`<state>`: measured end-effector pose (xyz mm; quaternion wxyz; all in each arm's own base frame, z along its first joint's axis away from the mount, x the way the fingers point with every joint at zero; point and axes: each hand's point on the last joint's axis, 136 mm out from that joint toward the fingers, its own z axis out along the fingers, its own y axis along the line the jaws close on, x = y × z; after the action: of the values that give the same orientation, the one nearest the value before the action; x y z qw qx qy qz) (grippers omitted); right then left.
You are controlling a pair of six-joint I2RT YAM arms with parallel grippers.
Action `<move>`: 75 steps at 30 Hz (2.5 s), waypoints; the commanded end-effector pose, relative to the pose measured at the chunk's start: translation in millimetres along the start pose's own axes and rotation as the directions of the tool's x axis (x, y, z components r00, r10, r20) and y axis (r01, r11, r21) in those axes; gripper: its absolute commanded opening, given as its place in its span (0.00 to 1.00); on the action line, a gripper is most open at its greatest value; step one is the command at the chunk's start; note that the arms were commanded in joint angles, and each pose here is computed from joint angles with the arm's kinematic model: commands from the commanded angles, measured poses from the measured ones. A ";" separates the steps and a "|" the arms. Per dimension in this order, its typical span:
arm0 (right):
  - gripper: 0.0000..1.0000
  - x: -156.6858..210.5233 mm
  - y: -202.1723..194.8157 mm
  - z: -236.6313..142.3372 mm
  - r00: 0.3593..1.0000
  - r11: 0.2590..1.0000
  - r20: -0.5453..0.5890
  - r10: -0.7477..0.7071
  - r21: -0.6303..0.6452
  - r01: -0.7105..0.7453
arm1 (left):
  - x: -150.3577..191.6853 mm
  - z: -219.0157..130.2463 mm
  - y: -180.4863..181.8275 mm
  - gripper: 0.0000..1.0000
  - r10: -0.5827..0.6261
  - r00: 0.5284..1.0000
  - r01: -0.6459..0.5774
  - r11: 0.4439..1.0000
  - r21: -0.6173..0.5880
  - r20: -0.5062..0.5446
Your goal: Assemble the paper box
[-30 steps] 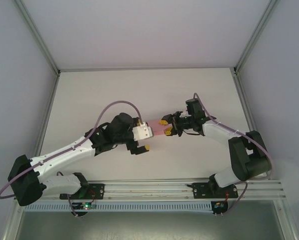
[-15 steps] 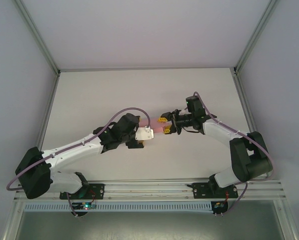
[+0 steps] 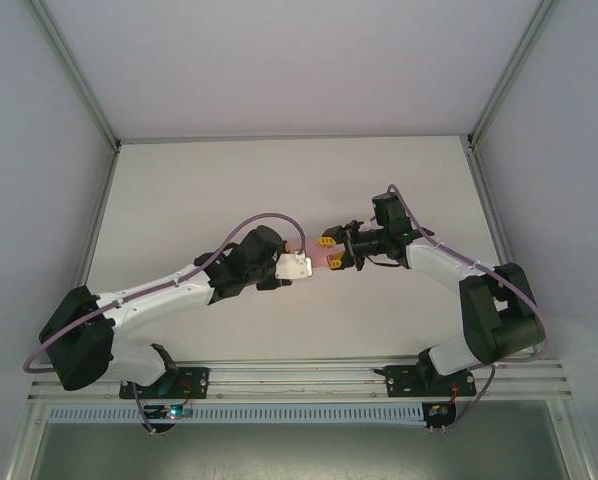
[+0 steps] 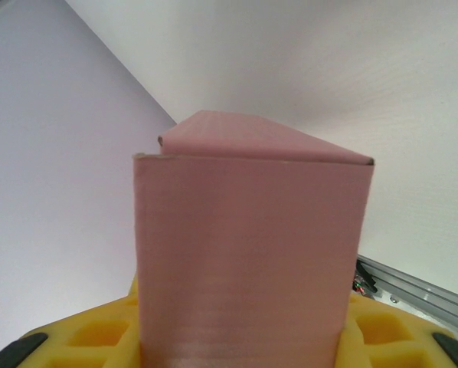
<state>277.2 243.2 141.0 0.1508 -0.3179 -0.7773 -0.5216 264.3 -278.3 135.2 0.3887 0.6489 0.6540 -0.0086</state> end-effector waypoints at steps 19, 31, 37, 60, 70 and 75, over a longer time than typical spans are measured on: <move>0.98 5.5 73.1 -121.9 -0.086 0.087 0.295 -0.952 0.527 0.846 | 33.1 -19.8 -20.8 0.42 -0.086 0.978 0.167 0.864 0.475 -0.187; 0.65 25.3 4.5 -38.2 -0.184 -0.211 -0.104 -0.977 0.440 0.873 | 22.2 -3.5 -31.4 0.44 -0.063 0.988 0.136 0.789 0.599 -0.141; 0.49 15.1 -8.2 -21.0 -0.134 -0.203 -0.195 -0.972 0.395 0.896 | 25.0 0.9 -32.8 0.44 -0.059 0.985 0.147 0.780 0.609 -0.161; 0.30 13.1 1.6 -16.5 -0.187 -0.271 -0.239 -0.953 0.395 0.878 | 27.0 8.4 -37.7 0.45 0.007 0.976 0.134 0.768 0.626 -0.218; 0.00 23.1 -11.5 -6.6 -0.077 -0.201 -0.284 -0.956 0.435 0.878 | 19.4 14.0 -31.7 0.43 -0.020 0.975 0.151 0.789 0.595 -0.222; 0.00 24.7 -9.2 9.0 0.084 -0.008 -0.146 -0.986 0.539 0.842 | 14.8 18.4 -30.4 0.43 -0.028 0.972 0.161 0.801 0.577 -0.232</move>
<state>251.2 240.8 142.1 -0.2620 0.3333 -0.8832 -0.2008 249.2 -267.0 100.3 0.0923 0.6997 0.6897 -0.1620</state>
